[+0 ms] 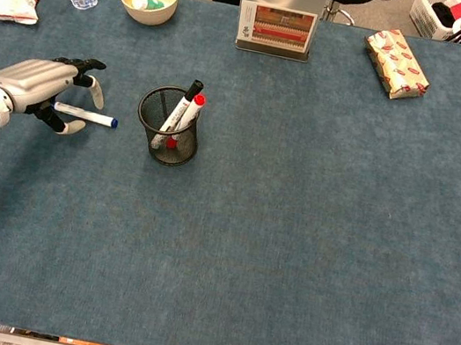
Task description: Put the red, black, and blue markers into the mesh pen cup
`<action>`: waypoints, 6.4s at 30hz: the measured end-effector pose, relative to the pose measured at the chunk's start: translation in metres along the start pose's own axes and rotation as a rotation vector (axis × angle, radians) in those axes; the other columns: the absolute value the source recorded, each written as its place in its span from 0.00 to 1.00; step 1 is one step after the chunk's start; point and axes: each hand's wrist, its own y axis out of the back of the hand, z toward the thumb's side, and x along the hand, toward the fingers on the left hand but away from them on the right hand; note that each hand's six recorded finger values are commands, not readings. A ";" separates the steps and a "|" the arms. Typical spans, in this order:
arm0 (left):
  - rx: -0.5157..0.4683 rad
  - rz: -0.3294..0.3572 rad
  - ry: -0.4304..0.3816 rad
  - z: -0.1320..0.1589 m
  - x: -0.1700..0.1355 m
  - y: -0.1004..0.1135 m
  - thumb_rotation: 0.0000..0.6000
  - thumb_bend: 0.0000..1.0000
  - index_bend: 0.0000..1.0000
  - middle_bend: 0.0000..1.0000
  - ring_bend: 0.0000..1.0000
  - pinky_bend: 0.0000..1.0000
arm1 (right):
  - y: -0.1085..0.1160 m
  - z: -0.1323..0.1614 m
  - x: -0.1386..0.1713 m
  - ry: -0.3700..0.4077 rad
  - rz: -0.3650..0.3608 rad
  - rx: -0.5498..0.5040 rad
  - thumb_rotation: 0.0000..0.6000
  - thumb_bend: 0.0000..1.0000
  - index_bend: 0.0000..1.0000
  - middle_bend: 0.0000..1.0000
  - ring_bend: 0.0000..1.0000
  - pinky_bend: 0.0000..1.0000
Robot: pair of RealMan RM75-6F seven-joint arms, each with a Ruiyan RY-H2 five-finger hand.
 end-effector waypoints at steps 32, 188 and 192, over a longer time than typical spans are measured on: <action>0.074 0.047 -0.009 -0.016 0.003 -0.011 1.00 0.36 0.43 0.00 0.00 0.01 | -0.003 -0.003 0.001 -0.009 0.007 -0.001 1.00 0.00 0.14 0.18 0.13 0.30; -0.970 0.258 -0.091 0.128 -0.017 0.084 1.00 0.36 0.56 0.00 0.00 0.01 | -0.013 0.007 -0.003 0.016 0.040 -0.016 1.00 0.00 0.14 0.18 0.13 0.30; -0.982 0.248 -0.089 0.128 -0.018 0.079 1.00 0.37 0.57 0.00 0.00 0.01 | -0.014 0.008 -0.003 0.018 0.043 -0.015 1.00 0.00 0.14 0.17 0.13 0.30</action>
